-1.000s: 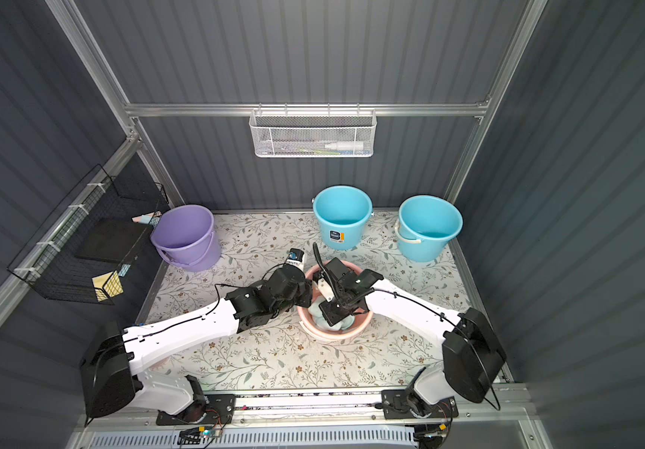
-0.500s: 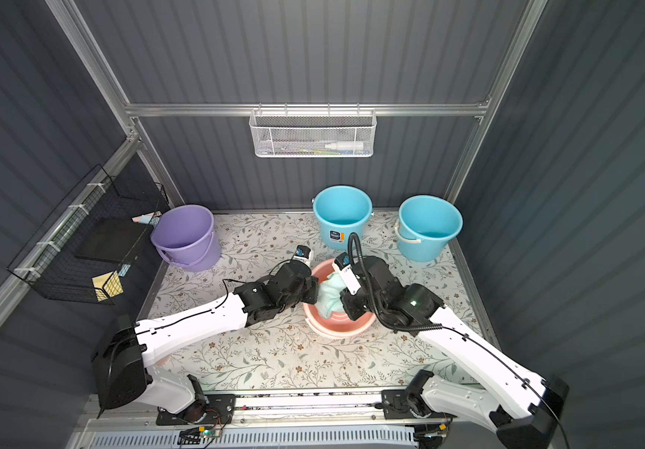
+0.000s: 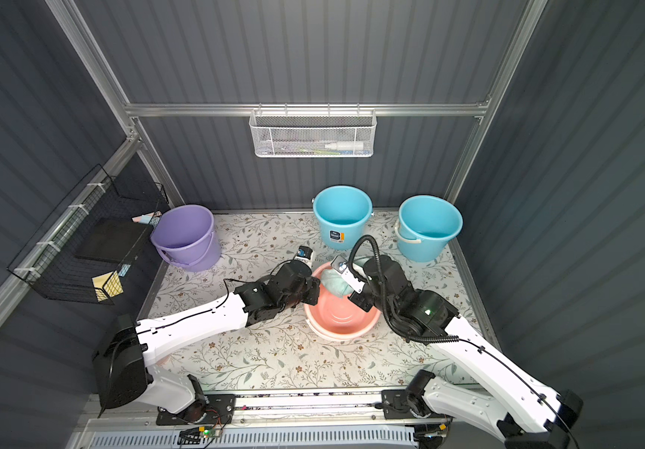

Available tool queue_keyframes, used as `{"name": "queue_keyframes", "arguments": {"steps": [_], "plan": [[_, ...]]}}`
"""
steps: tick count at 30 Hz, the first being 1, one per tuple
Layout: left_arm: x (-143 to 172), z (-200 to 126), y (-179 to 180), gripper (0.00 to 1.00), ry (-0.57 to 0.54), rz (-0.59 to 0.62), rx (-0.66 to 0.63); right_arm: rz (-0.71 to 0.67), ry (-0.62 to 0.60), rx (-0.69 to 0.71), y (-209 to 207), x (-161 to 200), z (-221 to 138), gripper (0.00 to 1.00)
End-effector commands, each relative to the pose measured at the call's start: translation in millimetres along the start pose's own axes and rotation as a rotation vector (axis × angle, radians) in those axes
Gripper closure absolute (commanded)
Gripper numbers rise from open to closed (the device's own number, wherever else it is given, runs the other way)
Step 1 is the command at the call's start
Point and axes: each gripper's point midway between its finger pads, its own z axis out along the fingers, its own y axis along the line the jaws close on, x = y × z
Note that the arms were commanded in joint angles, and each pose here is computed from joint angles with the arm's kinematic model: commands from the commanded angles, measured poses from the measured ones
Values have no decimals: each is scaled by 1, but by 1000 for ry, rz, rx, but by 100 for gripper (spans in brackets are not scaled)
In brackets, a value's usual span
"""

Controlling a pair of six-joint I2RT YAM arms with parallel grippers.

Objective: Wipe the inside of the bucket with a cloth
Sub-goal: Wipe the dirt from the inside of the bucket.

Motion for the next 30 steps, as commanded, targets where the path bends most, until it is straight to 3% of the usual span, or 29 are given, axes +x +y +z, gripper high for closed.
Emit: {"name": "queue_keyframes", "arguments": {"steps": [1,10,23,30], "plan": [[0,-6,0,100,16,19,9,-198,-37,44,-2,-10,11,100],[2,-8,0,100,20,22,20,-379,6,31,21,10,52,100],[3,-14,0,100,17,24,32,-268,143,51,42,63,99,100],[2,-15,1,100,15,25,30,-185,145,93,38,74,100,100]]}}
